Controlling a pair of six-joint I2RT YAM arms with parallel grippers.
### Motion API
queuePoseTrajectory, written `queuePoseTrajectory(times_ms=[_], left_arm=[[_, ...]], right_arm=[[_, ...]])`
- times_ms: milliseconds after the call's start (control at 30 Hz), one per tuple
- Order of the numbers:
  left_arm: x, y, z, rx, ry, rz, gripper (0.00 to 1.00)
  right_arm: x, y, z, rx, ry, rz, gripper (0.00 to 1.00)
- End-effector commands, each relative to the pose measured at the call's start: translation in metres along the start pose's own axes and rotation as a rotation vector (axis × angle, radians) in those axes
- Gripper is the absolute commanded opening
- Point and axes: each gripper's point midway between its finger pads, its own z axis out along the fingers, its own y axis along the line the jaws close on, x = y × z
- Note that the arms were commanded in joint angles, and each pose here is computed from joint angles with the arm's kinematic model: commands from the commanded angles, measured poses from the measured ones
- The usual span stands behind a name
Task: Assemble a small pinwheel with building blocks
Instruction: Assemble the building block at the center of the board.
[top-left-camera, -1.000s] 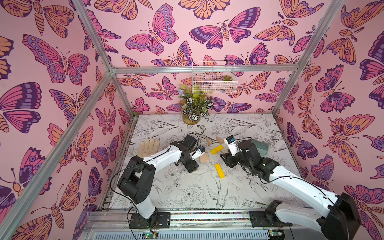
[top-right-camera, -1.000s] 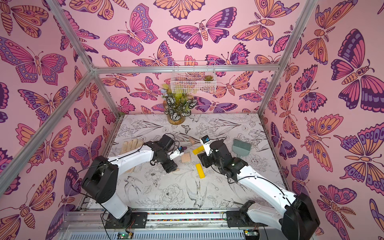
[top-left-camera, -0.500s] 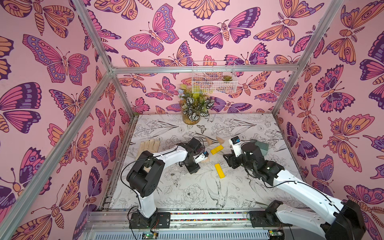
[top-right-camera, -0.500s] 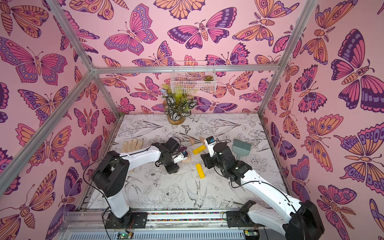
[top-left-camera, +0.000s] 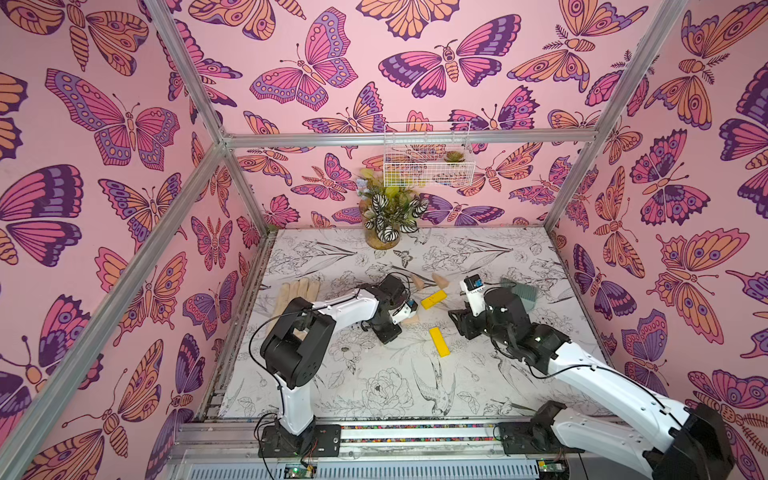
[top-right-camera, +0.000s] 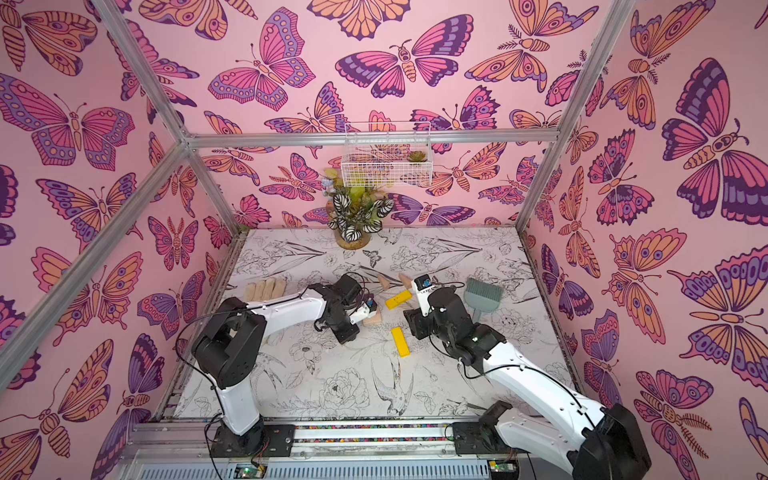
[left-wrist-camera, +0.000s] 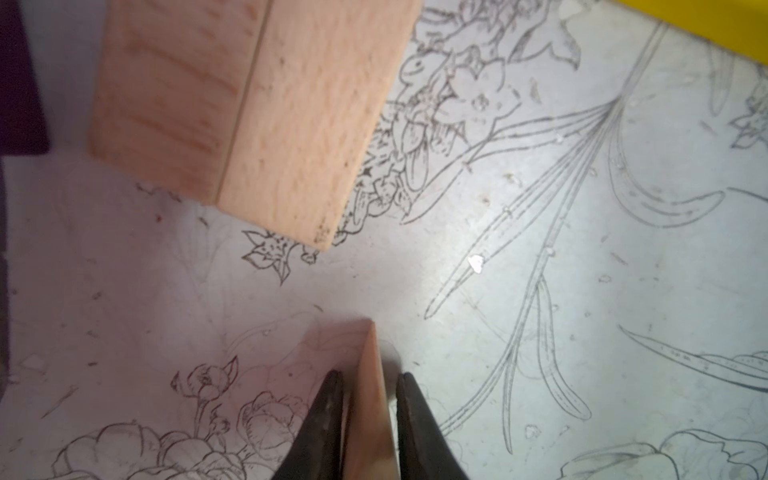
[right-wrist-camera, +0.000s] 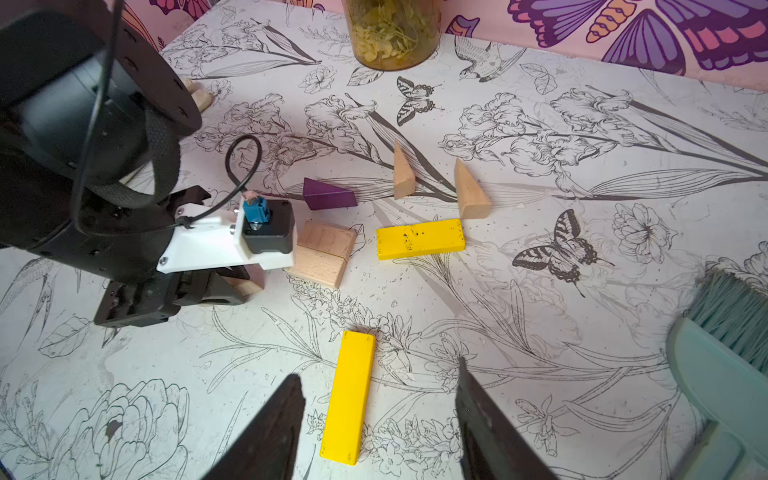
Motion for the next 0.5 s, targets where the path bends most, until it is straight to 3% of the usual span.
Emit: queuePoseTrajectory(times_ms=[0,467], left_arm=[[0.0018,-0.0047,0.0045,0.024,0.016,-0.035,0.16],[-0.0079,-0.0015,0.0069,0.02,-0.004,-0.068,0.15]], right_arm=[[0.0042,-0.0057,-0.001,0.023,0.007,0.02,0.61],[0.0073,-0.0046,0.0012,0.014,0.011,0.035,0.6]])
